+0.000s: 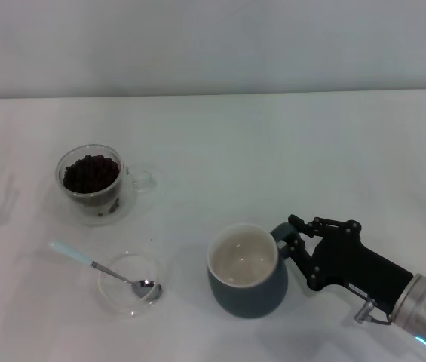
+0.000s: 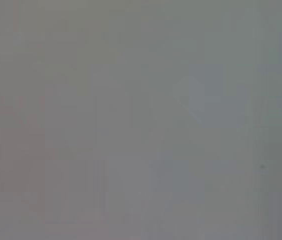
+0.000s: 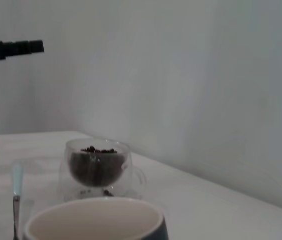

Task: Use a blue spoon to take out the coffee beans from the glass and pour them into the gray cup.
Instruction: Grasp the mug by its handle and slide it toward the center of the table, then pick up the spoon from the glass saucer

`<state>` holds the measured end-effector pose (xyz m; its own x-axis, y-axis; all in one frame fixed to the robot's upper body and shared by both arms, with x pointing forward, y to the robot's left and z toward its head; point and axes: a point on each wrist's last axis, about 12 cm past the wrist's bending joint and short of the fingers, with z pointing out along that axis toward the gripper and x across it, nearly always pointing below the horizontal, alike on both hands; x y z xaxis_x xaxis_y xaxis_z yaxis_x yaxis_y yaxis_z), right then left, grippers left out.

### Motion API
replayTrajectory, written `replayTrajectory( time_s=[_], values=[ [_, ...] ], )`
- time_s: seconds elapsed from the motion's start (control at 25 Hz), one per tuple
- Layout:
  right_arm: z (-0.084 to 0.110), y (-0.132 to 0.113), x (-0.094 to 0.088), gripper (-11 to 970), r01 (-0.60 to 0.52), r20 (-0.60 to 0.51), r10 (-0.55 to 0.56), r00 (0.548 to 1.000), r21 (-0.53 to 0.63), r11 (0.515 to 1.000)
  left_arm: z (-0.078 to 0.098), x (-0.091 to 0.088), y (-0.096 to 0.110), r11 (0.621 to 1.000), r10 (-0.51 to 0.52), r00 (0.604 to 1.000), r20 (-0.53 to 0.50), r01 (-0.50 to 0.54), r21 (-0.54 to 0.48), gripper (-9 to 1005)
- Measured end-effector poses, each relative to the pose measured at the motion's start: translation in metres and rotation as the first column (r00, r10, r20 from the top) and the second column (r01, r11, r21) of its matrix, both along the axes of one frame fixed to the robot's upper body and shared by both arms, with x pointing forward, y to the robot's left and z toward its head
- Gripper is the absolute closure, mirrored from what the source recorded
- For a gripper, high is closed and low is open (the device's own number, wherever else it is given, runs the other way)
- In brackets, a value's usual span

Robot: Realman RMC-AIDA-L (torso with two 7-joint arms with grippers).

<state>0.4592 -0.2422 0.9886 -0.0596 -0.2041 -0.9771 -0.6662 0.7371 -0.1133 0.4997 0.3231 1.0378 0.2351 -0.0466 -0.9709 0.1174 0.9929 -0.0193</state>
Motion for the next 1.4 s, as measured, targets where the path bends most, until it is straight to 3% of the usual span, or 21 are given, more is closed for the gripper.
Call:
replayTrajectory(
  time_s=[0.32,0.56,0.76,1.08,1.4],
  values=[
    [-0.003,-0.008,-0.002,777,0.025,-0.016,-0.025,1.0,-0.013,1.0,-0.001,-0.003,0.001,1.0,0.004,1.0,0.003,-0.004,0.0,282],
    [-0.005,-0.013,-0.004,600,0.033,-0.015,-0.033,0.999,-0.019,0.999,-0.001,-0.003,0.002,1.0,0.005,1.0,0.004,-0.005,0.0,283],
    [-0.007,-0.021,-0.009,372,0.042,-0.02,-0.042,0.999,-0.031,0.999,0.0,-0.003,0.003,1.0,0.01,1.0,0.006,-0.01,-0.001,283],
    [-0.005,-0.039,-0.027,364,0.05,0.015,-0.05,0.999,0.012,0.999,0.0,-0.003,0.004,1.0,0.013,1.0,0.008,-0.013,0.006,282],
    [0.0,-0.071,-0.063,364,0.109,0.065,-0.113,0.991,0.069,0.992,0.0,-0.003,0.005,1.0,0.021,1.0,0.008,-0.021,0.005,283]
  ],
)
